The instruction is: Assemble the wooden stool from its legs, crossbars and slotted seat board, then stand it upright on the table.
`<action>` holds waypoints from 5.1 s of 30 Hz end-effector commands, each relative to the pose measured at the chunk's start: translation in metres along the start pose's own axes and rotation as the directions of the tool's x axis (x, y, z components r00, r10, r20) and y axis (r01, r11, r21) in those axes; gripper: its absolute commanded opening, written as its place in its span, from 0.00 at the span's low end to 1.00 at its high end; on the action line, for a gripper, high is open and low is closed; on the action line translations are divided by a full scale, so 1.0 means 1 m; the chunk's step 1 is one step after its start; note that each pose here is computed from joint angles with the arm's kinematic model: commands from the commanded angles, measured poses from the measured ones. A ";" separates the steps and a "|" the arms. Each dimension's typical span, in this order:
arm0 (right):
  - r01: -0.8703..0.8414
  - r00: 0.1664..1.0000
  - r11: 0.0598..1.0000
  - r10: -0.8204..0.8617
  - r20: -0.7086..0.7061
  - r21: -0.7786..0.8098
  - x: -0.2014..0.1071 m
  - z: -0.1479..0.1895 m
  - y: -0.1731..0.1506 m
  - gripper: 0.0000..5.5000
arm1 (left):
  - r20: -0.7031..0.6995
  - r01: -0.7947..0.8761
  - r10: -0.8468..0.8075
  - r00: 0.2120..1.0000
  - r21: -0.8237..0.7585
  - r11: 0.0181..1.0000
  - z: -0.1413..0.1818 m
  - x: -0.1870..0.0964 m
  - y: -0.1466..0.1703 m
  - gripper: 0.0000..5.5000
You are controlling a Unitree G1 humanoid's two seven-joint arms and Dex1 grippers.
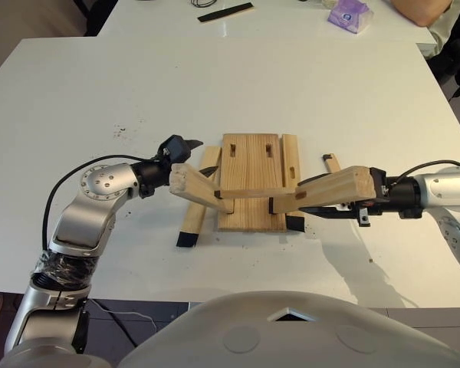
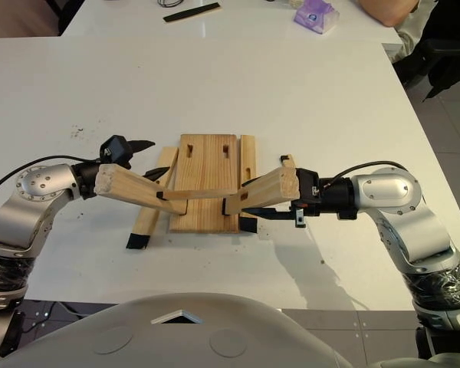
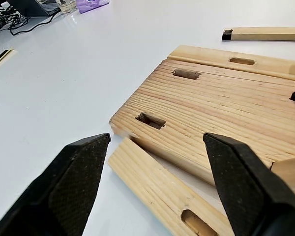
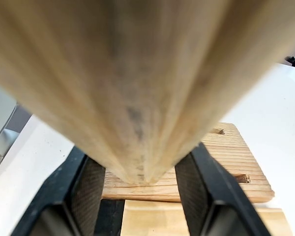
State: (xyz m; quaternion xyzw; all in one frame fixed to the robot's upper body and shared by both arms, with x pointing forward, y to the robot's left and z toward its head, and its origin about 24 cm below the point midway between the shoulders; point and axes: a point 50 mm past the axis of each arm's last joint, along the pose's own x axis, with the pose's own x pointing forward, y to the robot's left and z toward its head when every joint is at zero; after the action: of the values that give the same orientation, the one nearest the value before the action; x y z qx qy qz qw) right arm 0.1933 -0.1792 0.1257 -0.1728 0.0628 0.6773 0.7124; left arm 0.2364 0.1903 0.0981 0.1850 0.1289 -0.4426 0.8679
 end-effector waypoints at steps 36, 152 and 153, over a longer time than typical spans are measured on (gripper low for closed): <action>-0.188 0.942 0.952 0.244 -0.230 0.241 0.028 -0.052 -0.018 0.36 | 0.266 0.103 -0.091 0.960 -0.031 0.994 0.085 0.014 0.044 0.64; -0.040 0.986 0.987 0.065 -0.153 0.158 0.040 -0.027 -0.054 0.68 | -0.182 0.371 -0.360 0.915 0.030 0.928 -0.027 0.019 -0.008 0.98; -0.024 0.986 0.988 0.049 -0.159 0.152 0.040 -0.027 -0.055 0.70 | -0.179 0.369 -0.359 0.916 0.028 0.929 -0.028 0.018 -0.009 0.98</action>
State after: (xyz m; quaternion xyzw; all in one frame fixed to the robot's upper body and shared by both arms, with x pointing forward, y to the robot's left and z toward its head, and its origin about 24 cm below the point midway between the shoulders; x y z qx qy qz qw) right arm 0.2471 -0.1511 0.0897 -0.1583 0.1845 0.6826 0.6892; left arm 0.2395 0.1782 0.0690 0.2104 0.2073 -0.5976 0.7454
